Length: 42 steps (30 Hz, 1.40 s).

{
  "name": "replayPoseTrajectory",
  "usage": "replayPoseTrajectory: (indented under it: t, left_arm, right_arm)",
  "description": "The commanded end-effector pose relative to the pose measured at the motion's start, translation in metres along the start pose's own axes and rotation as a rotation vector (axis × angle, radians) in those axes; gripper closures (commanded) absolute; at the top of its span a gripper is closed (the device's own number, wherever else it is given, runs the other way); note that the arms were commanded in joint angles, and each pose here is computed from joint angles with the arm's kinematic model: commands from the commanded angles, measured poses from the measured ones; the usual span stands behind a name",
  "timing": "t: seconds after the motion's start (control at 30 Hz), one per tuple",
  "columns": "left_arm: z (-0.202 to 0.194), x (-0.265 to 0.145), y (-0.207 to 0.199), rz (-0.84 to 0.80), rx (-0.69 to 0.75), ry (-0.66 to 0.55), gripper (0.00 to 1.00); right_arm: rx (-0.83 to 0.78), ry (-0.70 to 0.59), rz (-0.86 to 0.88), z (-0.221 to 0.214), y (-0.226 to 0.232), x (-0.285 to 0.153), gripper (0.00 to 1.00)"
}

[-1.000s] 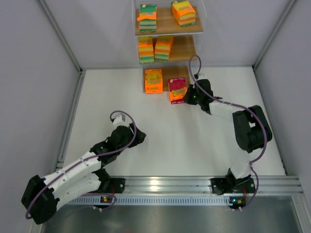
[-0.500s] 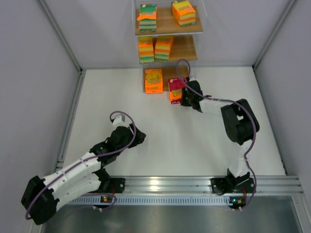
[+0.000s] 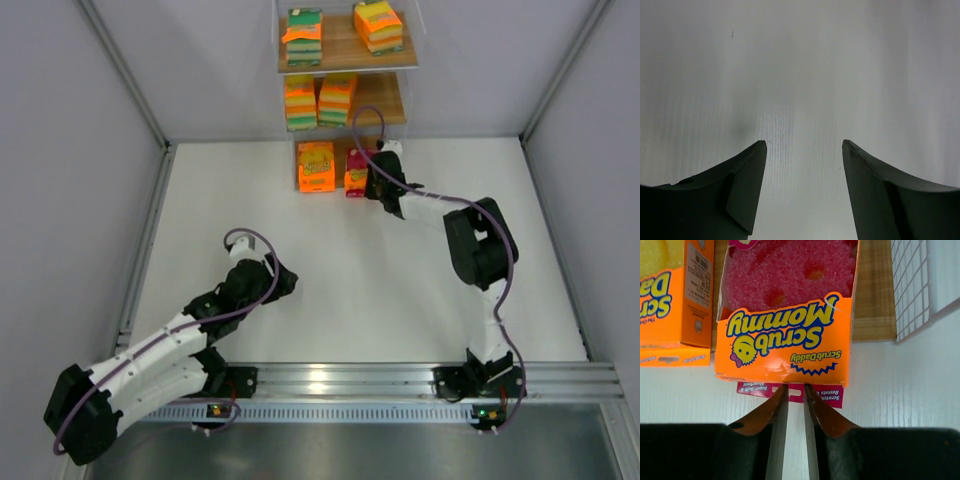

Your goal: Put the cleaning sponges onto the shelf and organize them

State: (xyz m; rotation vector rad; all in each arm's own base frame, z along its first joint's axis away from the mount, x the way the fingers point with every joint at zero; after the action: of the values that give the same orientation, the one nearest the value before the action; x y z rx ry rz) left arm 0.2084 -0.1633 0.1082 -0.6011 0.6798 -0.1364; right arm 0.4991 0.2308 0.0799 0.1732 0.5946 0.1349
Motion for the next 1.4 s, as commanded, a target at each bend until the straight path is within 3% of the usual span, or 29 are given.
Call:
replayPoseTrajectory:
  t: [0.0,0.3,0.53,0.8,0.87,1.1,1.17,1.33,1.37]
  left_arm:
    - [0.008,-0.002,0.003,0.005,0.013,-0.034,0.32]
    - [0.011,-0.006,0.007,0.011,0.001,-0.048,0.3]
    - [0.013,-0.006,0.007,0.01,-0.008,-0.055,0.29]
    - [0.015,-0.007,0.006,0.006,-0.007,-0.06,0.28]
    - [0.016,-0.008,0.005,0.002,-0.004,-0.059,0.27]
    - [0.019,-0.009,0.002,-0.007,0.002,-0.064,0.25]
    - [0.021,-0.009,0.001,-0.009,0.015,-0.066,0.23]
    - [0.035,-0.01,-0.01,-0.019,0.06,-0.088,0.11]
    - [0.041,-0.01,-0.01,-0.015,0.063,-0.098,0.09]
  right_arm:
    - [-0.017,-0.096,-0.017,0.025,0.009,0.01,0.79]
    - [-0.039,-0.066,-0.045,0.023,0.009,0.029,0.78]
    - [-0.028,-0.093,-0.053,0.034,0.01,0.028,0.68]
    - [-0.008,-0.087,-0.104,0.035,0.005,0.03,0.65]
    - [-0.011,-0.088,-0.097,0.031,0.003,0.028,0.53]
    - [-0.006,-0.123,0.034,0.037,0.019,0.0,0.49]
    - [-0.008,-0.138,0.085,0.037,0.023,-0.019,0.43]
    - [-0.058,-0.167,0.146,0.032,0.032,-0.071,0.19]
    - [-0.051,-0.212,0.146,0.049,0.033,-0.092,0.15]
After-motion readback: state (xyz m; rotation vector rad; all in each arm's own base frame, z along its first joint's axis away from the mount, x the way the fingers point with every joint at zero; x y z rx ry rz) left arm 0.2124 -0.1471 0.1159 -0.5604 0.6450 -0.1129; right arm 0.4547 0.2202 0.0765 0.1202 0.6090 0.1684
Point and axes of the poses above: each gripper's point midway between its finger pads, its own x axis out along the fingers, its own y axis along the line the jaws close on, z = x × y, the point moved 2 cm from there along -x, back along the fingers, and after that the axes turned 1 degree about -x, right-handed, at the moved point
